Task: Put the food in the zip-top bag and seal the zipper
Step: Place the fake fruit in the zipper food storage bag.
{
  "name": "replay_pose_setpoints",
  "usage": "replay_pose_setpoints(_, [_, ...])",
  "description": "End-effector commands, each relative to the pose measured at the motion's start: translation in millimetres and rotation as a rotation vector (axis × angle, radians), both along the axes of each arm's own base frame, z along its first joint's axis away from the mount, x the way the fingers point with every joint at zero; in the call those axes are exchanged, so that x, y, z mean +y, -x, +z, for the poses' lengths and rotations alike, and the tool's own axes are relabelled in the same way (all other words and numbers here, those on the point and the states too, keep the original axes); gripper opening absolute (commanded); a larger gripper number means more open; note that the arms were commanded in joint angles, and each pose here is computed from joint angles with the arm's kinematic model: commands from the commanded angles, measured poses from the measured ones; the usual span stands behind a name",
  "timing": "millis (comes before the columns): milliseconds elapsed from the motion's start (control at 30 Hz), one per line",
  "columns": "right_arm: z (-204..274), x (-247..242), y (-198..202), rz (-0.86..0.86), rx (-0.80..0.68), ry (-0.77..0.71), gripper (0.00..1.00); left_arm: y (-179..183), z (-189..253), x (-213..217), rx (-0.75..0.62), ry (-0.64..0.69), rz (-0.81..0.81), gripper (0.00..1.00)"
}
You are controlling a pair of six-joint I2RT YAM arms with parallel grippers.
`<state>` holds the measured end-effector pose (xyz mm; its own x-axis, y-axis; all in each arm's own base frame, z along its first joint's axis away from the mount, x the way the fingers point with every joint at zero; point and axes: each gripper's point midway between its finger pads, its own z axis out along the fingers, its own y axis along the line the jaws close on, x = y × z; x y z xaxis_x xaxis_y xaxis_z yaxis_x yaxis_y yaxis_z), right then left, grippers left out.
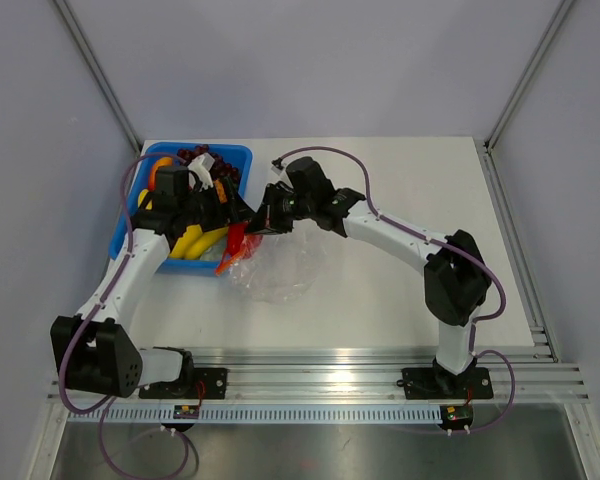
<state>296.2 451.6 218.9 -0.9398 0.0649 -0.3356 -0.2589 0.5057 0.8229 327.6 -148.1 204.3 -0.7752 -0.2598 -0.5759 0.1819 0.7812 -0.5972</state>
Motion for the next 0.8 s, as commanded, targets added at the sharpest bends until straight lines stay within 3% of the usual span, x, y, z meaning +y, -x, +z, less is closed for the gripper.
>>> replay_pose_setpoints(0, [80, 11, -27, -0.019, -0.274, -0.239, 0.0, 35, 25, -25, 0.005, 0.067, -0.152, 0.81])
replay_pose_setpoints(533, [57, 14, -21, 0.085, -0.345, -0.254, 0.0, 43, 29, -8, -0.007, 0.0, -0.119, 0.71])
replay_pose_setpoints(600, [58, 14, -20, 0.09, -0.347, -0.258, 0.0, 43, 28, -5, -0.007, -0.014, -0.108, 0.64])
replay_pose_setpoints(700, [60, 13, -21, 0.09, -0.352, -0.261, 0.0, 43, 26, 2, -0.015, -0.043, -0.082, 0.4])
replay_pose_setpoints(767, [60, 13, -20, 0.095, -0.352, -0.264, 0.0, 42, 25, 8, -0.021, -0.073, -0.056, 0.33])
